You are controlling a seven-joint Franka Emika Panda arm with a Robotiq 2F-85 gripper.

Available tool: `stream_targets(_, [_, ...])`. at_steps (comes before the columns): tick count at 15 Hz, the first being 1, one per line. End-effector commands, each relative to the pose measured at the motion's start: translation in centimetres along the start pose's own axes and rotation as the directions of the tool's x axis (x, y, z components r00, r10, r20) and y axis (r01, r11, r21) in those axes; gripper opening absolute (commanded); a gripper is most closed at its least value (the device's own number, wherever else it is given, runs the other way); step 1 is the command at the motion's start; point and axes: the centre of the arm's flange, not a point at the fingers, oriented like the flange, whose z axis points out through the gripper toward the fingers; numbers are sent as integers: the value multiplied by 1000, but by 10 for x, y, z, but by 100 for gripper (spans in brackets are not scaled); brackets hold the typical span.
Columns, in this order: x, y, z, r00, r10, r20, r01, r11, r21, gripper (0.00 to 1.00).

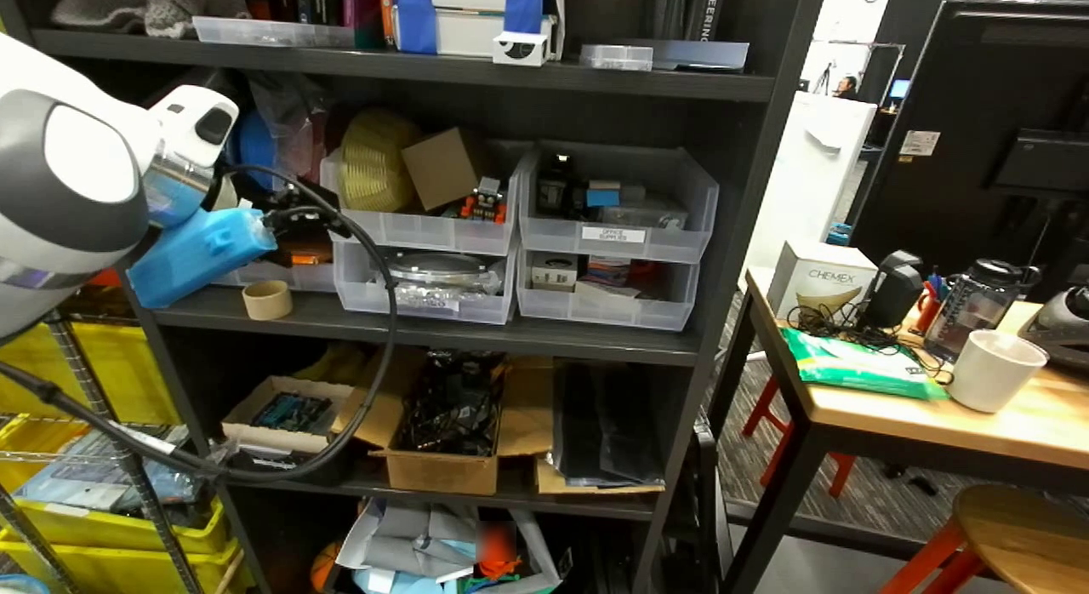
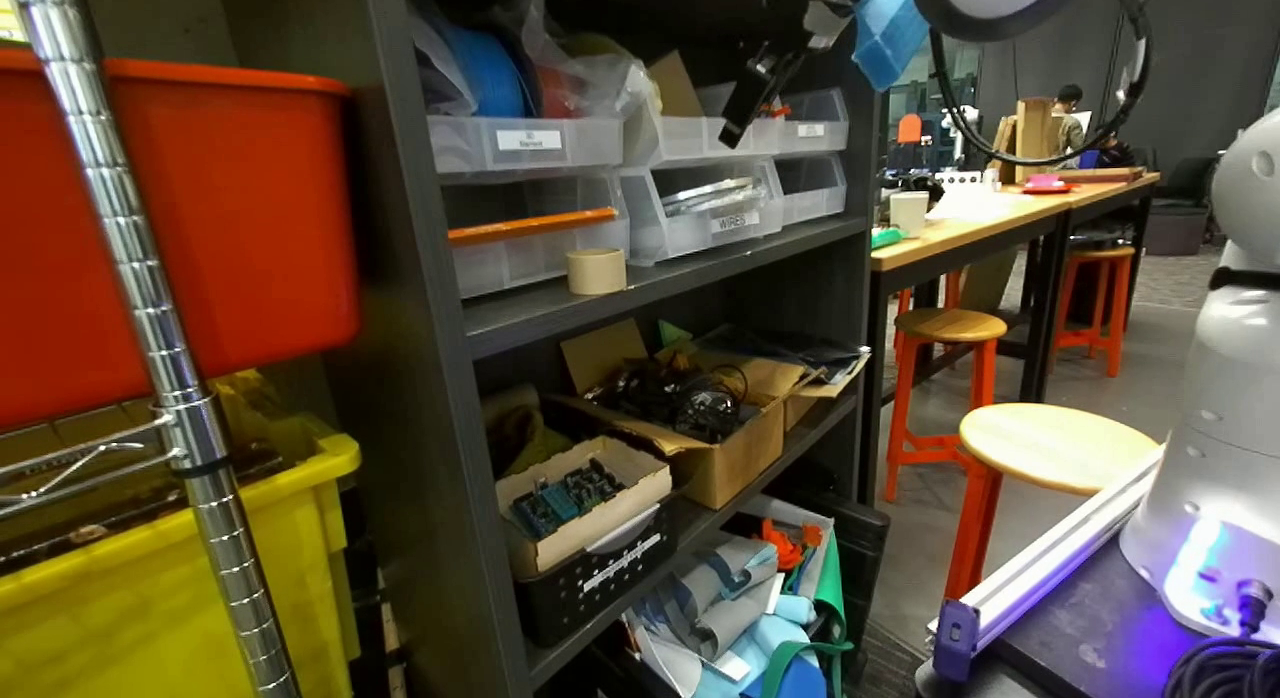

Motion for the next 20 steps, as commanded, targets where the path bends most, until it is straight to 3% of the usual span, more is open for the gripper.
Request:
stream_targets(1, [-11,-17,-4,993,-118,7,117,989,89,100])
stream_targets(6, [-11,-52,1,963,-270,0,267,950,163,100])
stream_targets(10, [-13,-74,8,926,-376,-26,372,901,223,100])
stream_targets(20, [-11,-118,10,796,-598,-95,598,752,277,100])
